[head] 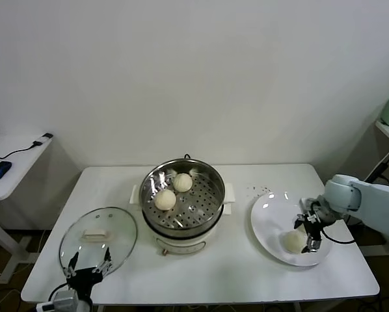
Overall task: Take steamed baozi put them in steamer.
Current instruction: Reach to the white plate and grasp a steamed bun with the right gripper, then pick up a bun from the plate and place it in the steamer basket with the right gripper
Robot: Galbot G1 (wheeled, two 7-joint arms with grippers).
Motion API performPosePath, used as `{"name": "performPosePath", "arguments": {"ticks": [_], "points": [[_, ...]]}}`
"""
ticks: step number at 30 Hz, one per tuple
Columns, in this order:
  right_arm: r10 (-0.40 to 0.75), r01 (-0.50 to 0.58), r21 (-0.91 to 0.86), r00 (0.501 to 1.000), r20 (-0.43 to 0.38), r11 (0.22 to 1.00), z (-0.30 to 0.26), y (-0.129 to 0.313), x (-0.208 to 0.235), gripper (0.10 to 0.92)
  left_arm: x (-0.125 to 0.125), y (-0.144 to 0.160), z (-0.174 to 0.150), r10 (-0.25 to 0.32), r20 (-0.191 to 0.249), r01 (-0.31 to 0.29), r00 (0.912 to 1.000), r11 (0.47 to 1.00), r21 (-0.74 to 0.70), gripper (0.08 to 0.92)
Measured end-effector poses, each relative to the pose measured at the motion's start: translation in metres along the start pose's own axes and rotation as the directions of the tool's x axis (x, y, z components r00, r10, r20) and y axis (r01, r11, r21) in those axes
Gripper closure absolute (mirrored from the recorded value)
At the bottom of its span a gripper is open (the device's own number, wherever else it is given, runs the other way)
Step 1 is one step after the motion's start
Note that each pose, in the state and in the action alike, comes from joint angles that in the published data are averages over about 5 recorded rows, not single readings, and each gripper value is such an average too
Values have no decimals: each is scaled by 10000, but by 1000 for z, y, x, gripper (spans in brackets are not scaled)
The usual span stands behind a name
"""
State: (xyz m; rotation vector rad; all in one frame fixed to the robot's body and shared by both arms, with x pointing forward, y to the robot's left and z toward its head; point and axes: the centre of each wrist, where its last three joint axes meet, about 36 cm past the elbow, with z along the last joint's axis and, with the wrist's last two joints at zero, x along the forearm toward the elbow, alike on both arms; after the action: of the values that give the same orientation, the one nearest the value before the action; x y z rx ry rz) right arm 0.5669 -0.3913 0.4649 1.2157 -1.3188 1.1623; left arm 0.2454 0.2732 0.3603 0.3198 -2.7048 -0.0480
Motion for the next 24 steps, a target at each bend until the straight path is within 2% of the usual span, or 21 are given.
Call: {"name": "performPosePath", "arguments": {"ticks": [5,12,15,19,24], "points": [[49,-49,12,10000,-24,10000,-5,-2,-7,211,-1,0,0,-3,6,3,10000,10000,13,177],[23,-23,17,10000,-14,10000,-5,0,-8,319,-1,0,0,-1,12,1,10000,10000,13,177],[11,-11,79,10000,29,10000,-6,-1,-3,333,0,0,-2,3,32,-3,10000,10000,12,177],[106,-110,318,9998,145,9994,-13,-9,16,335,1,-1,-4,25,65,-25,10000,10000,12,177],[426,-454,957,9986,311,9944,-33,-34,66,332,3,-1,-6,66,112,-65,9999,10000,-16,177]]}}
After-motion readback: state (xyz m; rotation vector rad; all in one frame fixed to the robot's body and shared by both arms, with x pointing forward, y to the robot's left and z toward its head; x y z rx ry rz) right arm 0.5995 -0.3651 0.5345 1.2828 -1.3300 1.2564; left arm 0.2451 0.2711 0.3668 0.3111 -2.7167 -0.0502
